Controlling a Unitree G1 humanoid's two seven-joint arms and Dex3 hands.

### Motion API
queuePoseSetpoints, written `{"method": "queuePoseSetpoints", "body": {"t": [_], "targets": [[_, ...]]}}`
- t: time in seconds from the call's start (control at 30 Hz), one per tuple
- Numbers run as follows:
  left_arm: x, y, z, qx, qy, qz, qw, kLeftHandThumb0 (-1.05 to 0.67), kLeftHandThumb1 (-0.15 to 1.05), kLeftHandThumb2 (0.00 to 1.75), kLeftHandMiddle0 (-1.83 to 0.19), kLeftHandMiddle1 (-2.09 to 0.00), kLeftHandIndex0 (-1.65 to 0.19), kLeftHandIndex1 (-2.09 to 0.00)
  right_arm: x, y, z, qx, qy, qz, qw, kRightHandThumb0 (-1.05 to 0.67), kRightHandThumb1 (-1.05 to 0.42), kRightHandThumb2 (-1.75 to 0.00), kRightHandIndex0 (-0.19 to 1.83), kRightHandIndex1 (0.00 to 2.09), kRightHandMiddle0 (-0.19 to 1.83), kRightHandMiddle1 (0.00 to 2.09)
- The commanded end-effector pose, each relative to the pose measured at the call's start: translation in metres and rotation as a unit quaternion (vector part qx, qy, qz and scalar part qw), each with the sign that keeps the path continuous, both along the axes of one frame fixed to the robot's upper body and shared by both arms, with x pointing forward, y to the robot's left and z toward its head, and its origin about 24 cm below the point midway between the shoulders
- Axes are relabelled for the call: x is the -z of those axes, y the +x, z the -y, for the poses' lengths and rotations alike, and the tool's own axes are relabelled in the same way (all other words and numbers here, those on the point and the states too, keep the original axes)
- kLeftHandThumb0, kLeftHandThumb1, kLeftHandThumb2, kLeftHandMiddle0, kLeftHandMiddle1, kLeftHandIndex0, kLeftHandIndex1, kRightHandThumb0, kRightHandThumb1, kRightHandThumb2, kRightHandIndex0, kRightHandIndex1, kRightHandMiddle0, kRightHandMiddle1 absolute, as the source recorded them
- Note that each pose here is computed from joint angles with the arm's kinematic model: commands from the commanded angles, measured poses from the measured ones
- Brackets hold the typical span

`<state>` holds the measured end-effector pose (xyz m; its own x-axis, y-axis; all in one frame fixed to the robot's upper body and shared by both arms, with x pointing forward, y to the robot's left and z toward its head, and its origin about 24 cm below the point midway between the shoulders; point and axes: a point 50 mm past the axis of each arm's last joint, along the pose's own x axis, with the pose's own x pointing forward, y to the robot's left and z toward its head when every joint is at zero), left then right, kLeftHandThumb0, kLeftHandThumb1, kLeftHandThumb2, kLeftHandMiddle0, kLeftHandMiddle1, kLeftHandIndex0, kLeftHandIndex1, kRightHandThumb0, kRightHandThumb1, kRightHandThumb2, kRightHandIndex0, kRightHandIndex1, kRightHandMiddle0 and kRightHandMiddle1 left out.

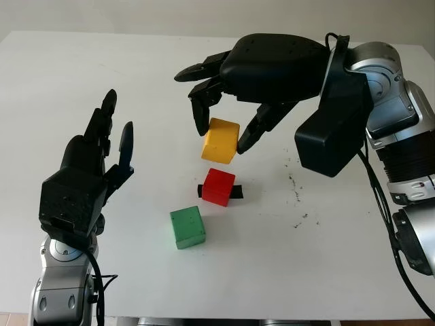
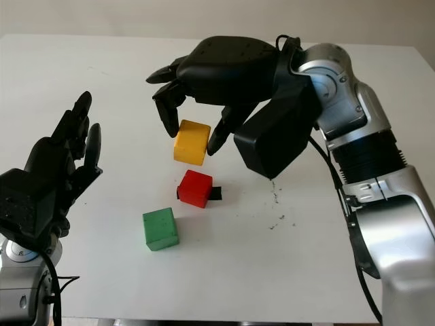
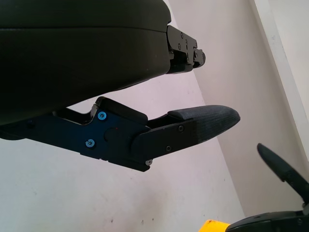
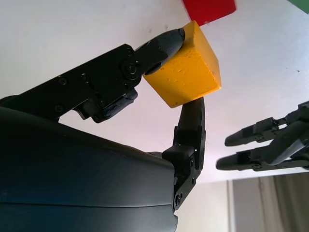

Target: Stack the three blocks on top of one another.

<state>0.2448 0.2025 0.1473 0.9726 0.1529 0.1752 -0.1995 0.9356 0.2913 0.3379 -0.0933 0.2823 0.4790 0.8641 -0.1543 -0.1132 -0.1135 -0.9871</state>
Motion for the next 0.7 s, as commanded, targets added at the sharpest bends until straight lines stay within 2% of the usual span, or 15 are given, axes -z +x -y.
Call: {"method": "queuePoseSetpoints", "body": {"t": [0.0,0.37,0.53,0.67], "targets": [[0.0,-0.002,-0.001,-0.006,-0.003,0.003,1.0,-0.79,1.05,0.67,0.01,-0.05,-0.09,-0.06,0.005,0.0,0.0,0.01,0.007,-0.032,0.999,-0.33,-0.95,-0.06,0.2,0.04,0.41,1.27],[0.0,-0.004,0.0,-0.003,0.002,0.001,1.0,-0.78,1.05,0.67,0.01,-0.05,-0.09,-0.05,0.028,0.003,0.001,0.082,0.037,-0.155,0.984,-0.35,-0.96,-0.05,0.19,0.05,0.33,1.46],[0.0,-0.004,0.0,0.001,0.006,0.0,1.0,-0.77,1.05,0.68,0.01,-0.05,-0.08,-0.05,0.033,0.002,0.002,0.102,0.036,-0.166,0.98,-0.37,-0.97,-0.06,0.17,0.05,0.3,1.5],[0.0,-0.004,0.0,0.002,0.008,0.0,1.0,-0.77,1.05,0.69,0.02,-0.05,-0.09,-0.05,0.035,0.0,0.002,0.094,0.033,-0.152,0.983,-0.37,-0.98,-0.06,0.18,0.05,0.29,1.54]]}}
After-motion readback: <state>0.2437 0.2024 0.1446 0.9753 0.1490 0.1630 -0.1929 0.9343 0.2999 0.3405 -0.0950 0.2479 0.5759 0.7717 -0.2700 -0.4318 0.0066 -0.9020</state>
